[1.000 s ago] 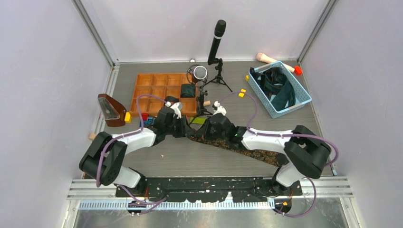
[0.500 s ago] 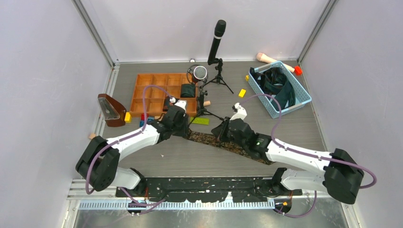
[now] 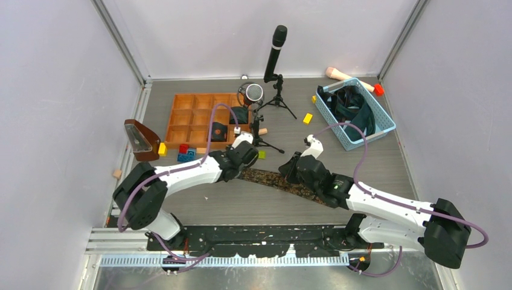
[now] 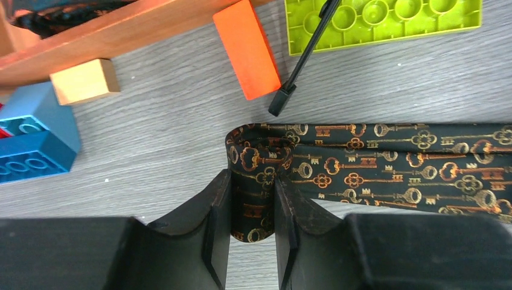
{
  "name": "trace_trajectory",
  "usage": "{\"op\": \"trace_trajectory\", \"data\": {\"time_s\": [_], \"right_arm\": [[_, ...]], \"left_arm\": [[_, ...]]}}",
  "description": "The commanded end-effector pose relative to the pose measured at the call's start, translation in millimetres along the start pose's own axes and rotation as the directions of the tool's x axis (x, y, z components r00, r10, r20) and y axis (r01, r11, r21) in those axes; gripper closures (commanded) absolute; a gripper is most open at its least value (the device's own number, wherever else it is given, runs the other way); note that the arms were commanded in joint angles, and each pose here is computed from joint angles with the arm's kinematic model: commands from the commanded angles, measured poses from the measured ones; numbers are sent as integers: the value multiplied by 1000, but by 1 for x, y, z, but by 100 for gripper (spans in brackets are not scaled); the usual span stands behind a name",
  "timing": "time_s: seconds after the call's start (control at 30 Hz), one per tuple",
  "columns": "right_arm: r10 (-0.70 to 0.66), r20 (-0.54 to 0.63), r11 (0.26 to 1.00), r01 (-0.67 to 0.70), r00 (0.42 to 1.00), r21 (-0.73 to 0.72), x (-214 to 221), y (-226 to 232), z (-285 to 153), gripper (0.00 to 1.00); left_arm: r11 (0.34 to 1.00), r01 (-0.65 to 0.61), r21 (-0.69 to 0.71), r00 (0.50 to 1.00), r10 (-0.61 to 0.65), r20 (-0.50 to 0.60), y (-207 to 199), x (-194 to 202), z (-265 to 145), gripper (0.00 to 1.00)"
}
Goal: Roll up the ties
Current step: Roll the tie at the center of the board.
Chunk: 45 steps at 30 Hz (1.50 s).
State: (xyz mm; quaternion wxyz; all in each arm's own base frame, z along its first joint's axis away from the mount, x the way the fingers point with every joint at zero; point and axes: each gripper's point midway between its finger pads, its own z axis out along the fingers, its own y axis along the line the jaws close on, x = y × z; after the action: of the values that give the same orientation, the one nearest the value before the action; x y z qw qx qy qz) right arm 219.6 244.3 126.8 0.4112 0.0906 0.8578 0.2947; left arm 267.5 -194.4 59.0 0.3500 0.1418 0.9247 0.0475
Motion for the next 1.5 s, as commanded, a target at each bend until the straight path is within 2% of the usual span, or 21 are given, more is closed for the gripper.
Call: {"op": "trace_trajectory", "data": {"time_s": [0.0,0.23,0.4,0.63,0.9,1.13,1.33,1.47], "right_arm": [[-2,43,1000,2,999,5,-9,0,-2,90],[1,49,1000,-1,999,11,-9,-2,-2,90],[-3,55,1000,2,998,24,-9,-7,-3,90],[-8,42,999,6,999,34,-5,-10,0,89],[-8,35,999,7,999,41,-2,-12,1,87],[-4,36,999,2,999,48,-1,-15,0,87],[-2,36,999,0,999,50,-1,-16,0,87],[-3,33,999,1,999,52,0,-16,1,87]], "left_arm": [[981,-92,-173,995,96,14,18,-7,-4,71],[957,-167,-236,984,176,18,9,-9,-5,71],[952,-204,-230,978,210,4,-6,-5,-2,70],[956,-226,-187,973,231,3,-30,-2,-2,56],[962,-231,-145,972,235,11,-49,-6,-4,50],[973,-212,-89,977,214,15,-63,-7,-5,50],[983,-183,-30,983,184,11,-72,-1,-5,58],[985,-173,-18,985,174,6,-72,3,-5,59]]}}
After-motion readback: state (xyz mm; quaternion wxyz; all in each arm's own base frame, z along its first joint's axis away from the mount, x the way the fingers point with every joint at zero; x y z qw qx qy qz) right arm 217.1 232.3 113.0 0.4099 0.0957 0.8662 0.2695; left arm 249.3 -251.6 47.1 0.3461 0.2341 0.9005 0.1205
